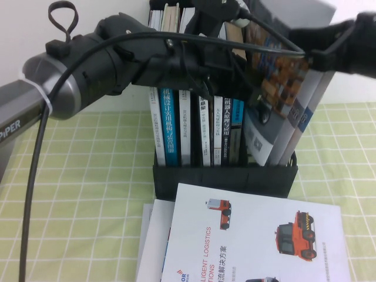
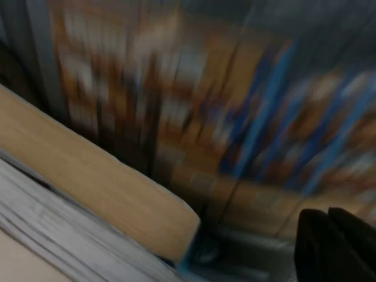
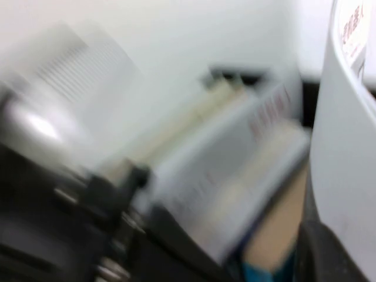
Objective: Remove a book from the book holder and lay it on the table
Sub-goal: Pick up the right side book from the book shelf, then place the picked book on the book
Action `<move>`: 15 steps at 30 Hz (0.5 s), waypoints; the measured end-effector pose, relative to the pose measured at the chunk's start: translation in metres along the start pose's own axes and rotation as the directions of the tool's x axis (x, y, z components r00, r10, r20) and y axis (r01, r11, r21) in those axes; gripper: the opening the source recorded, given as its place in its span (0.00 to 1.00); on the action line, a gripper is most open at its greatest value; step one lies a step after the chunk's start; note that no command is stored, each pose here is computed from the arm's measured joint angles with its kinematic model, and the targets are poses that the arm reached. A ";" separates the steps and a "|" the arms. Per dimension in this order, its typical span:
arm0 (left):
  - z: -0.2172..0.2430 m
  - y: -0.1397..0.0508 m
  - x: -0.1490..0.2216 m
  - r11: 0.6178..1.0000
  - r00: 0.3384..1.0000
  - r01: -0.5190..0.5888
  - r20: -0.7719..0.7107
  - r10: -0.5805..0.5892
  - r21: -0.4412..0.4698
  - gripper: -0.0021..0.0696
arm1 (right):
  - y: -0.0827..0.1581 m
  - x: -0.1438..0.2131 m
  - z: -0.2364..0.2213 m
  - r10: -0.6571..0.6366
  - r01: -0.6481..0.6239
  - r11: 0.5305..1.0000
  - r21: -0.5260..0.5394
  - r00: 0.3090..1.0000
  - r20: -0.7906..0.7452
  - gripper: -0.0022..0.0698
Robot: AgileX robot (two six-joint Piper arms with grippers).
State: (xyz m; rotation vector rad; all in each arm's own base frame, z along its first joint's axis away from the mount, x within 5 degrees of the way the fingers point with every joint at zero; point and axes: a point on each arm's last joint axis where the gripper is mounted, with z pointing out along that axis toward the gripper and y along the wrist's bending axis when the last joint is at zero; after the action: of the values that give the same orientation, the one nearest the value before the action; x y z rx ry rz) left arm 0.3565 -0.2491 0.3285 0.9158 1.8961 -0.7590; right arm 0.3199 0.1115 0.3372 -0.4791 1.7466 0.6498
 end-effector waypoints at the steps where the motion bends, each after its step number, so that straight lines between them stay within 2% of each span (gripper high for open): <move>1: -0.002 -0.001 -0.001 1.000 1.000 -0.003 -0.006 0.003 0.003 0.03 | 0.004 -0.006 -0.006 -0.012 0.013 1.000 -0.011 1.000 0.020 0.06; 7: -0.032 -0.015 -0.014 0.999 0.998 -0.042 -0.044 0.042 -0.004 0.03 | 0.046 -0.045 -0.054 -0.054 0.080 0.984 -0.160 0.986 0.159 0.06; 11: -0.070 -0.024 -0.027 0.999 0.998 -0.033 -0.053 0.033 0.006 0.03 | 0.072 -0.056 -0.083 -0.100 0.137 0.956 -0.261 0.984 0.150 0.06; 15: -0.114 -0.023 -0.034 1.000 0.998 0.024 -0.063 -0.024 0.009 0.03 | 0.094 -0.069 -0.108 -0.163 0.206 0.916 -0.344 0.975 0.150 0.06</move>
State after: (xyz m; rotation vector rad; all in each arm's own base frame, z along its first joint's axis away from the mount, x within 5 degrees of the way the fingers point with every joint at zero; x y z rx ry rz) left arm 0.2988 -0.1820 0.4118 0.9346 1.9631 -0.7623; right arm 0.1996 0.1124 0.4414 -0.8308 1.4519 0.8472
